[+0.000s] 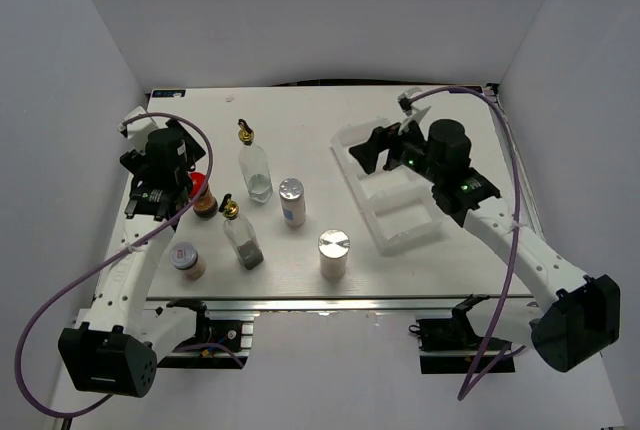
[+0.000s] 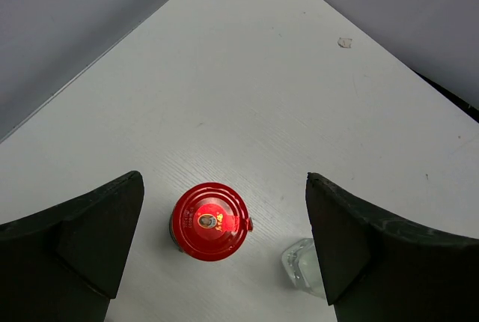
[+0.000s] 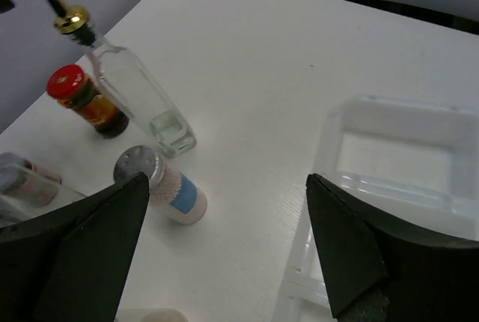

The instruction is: Organize the condiment bottles

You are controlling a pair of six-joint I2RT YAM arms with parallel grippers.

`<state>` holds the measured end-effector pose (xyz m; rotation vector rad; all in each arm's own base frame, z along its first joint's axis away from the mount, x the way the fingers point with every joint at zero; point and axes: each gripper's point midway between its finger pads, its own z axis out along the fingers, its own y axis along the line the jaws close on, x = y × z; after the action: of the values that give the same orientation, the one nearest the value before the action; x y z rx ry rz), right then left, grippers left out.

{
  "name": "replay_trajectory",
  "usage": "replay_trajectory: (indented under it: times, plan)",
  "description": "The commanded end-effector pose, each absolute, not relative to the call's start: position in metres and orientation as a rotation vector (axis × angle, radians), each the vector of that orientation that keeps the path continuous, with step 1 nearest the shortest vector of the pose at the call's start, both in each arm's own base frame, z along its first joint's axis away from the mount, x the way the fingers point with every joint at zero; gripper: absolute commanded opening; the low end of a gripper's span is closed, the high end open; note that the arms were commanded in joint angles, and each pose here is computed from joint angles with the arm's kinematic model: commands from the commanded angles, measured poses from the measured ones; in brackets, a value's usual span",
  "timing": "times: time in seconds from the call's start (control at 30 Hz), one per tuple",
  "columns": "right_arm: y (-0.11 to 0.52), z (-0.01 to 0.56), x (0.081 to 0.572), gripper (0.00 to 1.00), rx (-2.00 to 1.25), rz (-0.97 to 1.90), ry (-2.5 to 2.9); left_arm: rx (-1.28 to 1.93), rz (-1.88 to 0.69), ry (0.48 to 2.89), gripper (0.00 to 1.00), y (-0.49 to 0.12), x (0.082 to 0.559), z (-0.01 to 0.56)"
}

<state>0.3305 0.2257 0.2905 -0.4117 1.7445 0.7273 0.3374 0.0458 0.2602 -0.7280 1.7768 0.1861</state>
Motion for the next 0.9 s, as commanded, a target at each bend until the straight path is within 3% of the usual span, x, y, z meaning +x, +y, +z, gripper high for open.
replay_trajectory:
  times: [0.0, 0.17, 0.27, 0.3, 0.4, 0.67, 0.87]
  plan:
    - [0.268, 0.339, 0.314, 0.89, -0.593, 0.790, 1.529, -0.756, 0.171, 1.758, 0.98, 0.047, 0.330, 0.261]
    - [0.344, 0.337, 0.257, 0.90, -1.060, 1.006, 1.288, -0.759, 0.142, 1.762, 0.98, 0.043, 0.330, 0.258]
    - [0.390, 0.332, 0.258, 0.89, -1.182, 0.984, 1.291, -0.762, 0.133, 1.781, 0.98, 0.041, 0.330, 0.251]
    - [0.404, 0.310, 0.267, 0.89, -1.205, 0.955, 1.364, -0.769, 0.140, 1.782, 0.98, 0.042, 0.328, 0.249]
    - [0.439, 0.322, 0.295, 0.89, -1.127, 0.865, 1.368, -0.799, 0.164, 1.779, 0.98, 0.046, 0.322, 0.243]
    - [0.505, 0.291, 0.343, 0.89, -1.098, 0.871, 1.403, -0.812, 0.158, 1.763, 0.98, 0.047, 0.319, 0.242]
    - [0.529, 0.285, 0.362, 0.81, -1.027, 0.866, 1.366, -0.813, 0.152, 1.756, 0.98, 0.047, 0.320, 0.242]
